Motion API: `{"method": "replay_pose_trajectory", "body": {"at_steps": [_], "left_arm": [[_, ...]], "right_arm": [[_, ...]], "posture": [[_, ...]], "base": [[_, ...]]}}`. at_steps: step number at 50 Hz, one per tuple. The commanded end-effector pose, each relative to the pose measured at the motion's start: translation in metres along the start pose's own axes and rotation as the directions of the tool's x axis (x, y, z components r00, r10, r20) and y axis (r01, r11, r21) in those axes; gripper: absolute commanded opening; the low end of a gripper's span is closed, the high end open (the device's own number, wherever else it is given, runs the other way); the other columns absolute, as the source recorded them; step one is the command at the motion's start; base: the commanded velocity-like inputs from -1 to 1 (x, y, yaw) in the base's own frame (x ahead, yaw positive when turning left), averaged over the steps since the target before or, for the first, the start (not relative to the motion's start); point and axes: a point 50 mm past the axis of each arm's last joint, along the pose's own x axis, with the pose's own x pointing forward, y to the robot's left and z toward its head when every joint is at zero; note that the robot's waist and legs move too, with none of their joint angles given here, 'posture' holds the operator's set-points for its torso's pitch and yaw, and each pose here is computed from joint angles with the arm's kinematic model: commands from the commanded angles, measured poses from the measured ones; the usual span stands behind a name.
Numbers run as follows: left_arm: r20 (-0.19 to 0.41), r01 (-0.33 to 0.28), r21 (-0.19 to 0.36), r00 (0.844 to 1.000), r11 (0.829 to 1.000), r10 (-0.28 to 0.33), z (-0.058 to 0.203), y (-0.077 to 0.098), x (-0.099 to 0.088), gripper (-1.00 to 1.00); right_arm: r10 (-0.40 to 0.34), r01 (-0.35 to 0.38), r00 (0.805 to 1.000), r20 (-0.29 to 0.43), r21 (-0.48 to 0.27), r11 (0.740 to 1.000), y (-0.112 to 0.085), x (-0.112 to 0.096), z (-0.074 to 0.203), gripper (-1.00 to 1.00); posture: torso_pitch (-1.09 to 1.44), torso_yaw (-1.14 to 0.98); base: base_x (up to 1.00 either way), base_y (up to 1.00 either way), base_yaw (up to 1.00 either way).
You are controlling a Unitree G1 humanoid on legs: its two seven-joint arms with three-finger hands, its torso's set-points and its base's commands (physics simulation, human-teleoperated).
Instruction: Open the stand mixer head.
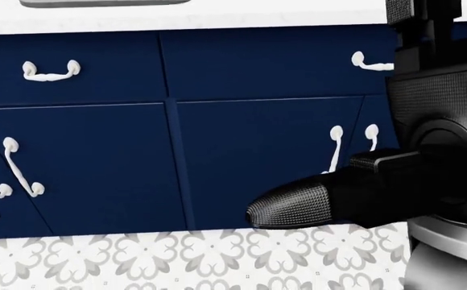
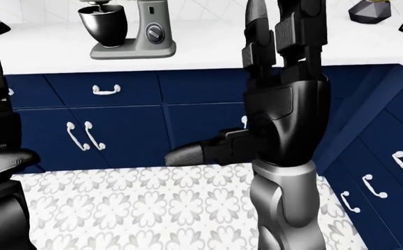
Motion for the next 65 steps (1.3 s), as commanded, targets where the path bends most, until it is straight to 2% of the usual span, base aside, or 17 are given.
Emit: {"method": "replay_pose_trajectory", "body": {"at_steps": [1,4,6,10,12,13,16,20,23,27,39,46,54,58,59,65], "left_arm": [[0.048,0.031,-0.008,0.998,1.0,-0.03,0.008,-0.005,0.0,1.0],[0.049,0.032,-0.005,0.998,0.999,-0.032,0.008,-0.005,0.0,1.0],[0.043,0.026,-0.011,0.999,1.0,-0.025,0.007,-0.005,-0.001,1.0],[0.047,0.026,-0.014,0.999,1.0,-0.025,0.008,-0.005,0.001,1.0],[0.042,0.022,-0.015,0.999,1.0,-0.022,0.008,-0.004,-0.001,1.0],[0.039,0.024,-0.014,0.999,1.0,-0.023,0.006,-0.004,-0.002,1.0],[0.042,0.026,-0.013,0.999,1.0,-0.026,0.007,-0.004,-0.001,1.0],[0.043,0.029,-0.009,0.999,1.0,-0.028,0.007,-0.005,-0.002,1.0],[0.045,0.027,-0.007,0.999,1.0,-0.026,0.007,-0.004,-0.002,1.0],[0.047,0.028,-0.008,0.999,1.0,-0.028,0.009,-0.005,-0.003,1.0],[0.044,0.028,-0.008,0.999,1.0,-0.028,0.008,-0.004,-0.002,1.0],[0.044,0.022,-0.004,0.999,1.0,-0.022,0.007,-0.002,-0.001,1.0],[0.047,0.022,-0.003,0.999,1.0,-0.022,0.008,-0.002,-0.001,1.0],[0.052,0.03,-0.001,0.998,1.0,-0.03,0.011,-0.004,-0.002,1.0],[0.056,0.019,0.006,0.998,1.0,-0.019,0.011,-0.001,-0.003,1.0],[0.057,0.019,0.006,0.998,1.0,-0.019,0.012,-0.001,-0.003,1.0]], "right_arm": [[0.011,-0.011,0.998,0.066,-0.007,1.0,0.0,0.002,0.01,1.0],[0.019,-0.019,0.998,0.055,-0.007,1.0,0.001,0.001,0.009,1.0],[0.056,-0.054,0.997,0.044,-0.052,0.997,0.004,-0.002,0.005,1.0],[0.056,-0.054,0.997,0.051,-0.044,0.998,0.004,-0.003,0.006,1.0],[0.103,-0.101,0.995,0.019,-0.073,0.992,0.009,-0.007,0.001,1.0],[0.088,-0.087,0.996,0.014,-0.048,0.995,0.009,-0.008,0.0,1.0],[0.084,-0.083,0.996,0.027,-0.061,0.995,0.007,-0.006,0.002,1.0],[0.085,-0.084,0.996,0.01,-0.059,0.995,0.009,-0.009,-0.001,1.0],[0.113,-0.112,0.994,0.009,-0.071,0.991,0.012,-0.01,-0.001,1.0],[0.097,-0.096,0.995,0.004,-0.057,0.994,0.01,-0.01,0.0,1.0],[0.112,-0.111,0.993,0.025,-0.048,0.993,0.012,-0.012,0.003,1.0],[0.105,-0.105,0.994,-0.01,-0.05,0.993,0.01,-0.012,-0.003,1.0],[0.126,-0.127,0.992,-0.014,-0.059,0.99,0.014,-0.012,-0.003,1.0],[0.135,-0.135,0.991,0.003,-0.028,0.99,0.015,-0.014,0.003,1.0],[0.167,-0.168,0.986,-0.024,-0.033,0.985,0.021,-0.017,-0.002,1.0],[0.179,-0.179,0.984,-0.016,-0.027,0.983,0.023,-0.018,-0.001,1.0]], "posture": [[0.0,0.0],[0.0,0.0],[0.0,0.0],[0.0,0.0],[0.0,0.0],[0.0,0.0],[0.0,0.0],[0.0,0.0],[0.0,0.0],[0.0,0.0],[0.0,0.0],[0.0,0.0],[0.0,0.0],[0.0,0.0],[0.0,0.0],[0.0,0.0]], "base": [[0.0,0.45,0.0],[0.0,1.0,0.0],[0.0,0.26,0.0],[0.0,0.0,0.0],[0.0,1.0,0.0],[0.0,1.0,0.0],[0.0,0.24,0.0],[0.0,0.79,0.0],[0.0,0.11,0.0],[0.0,0.75,0.0],[0.0,0.37,0.0],[0.0,0.36,0.0],[0.0,0.45,0.0],[0.24,0.09,0.0],[0.0,0.0,0.0],[0.5,0.0,0.0]]}}
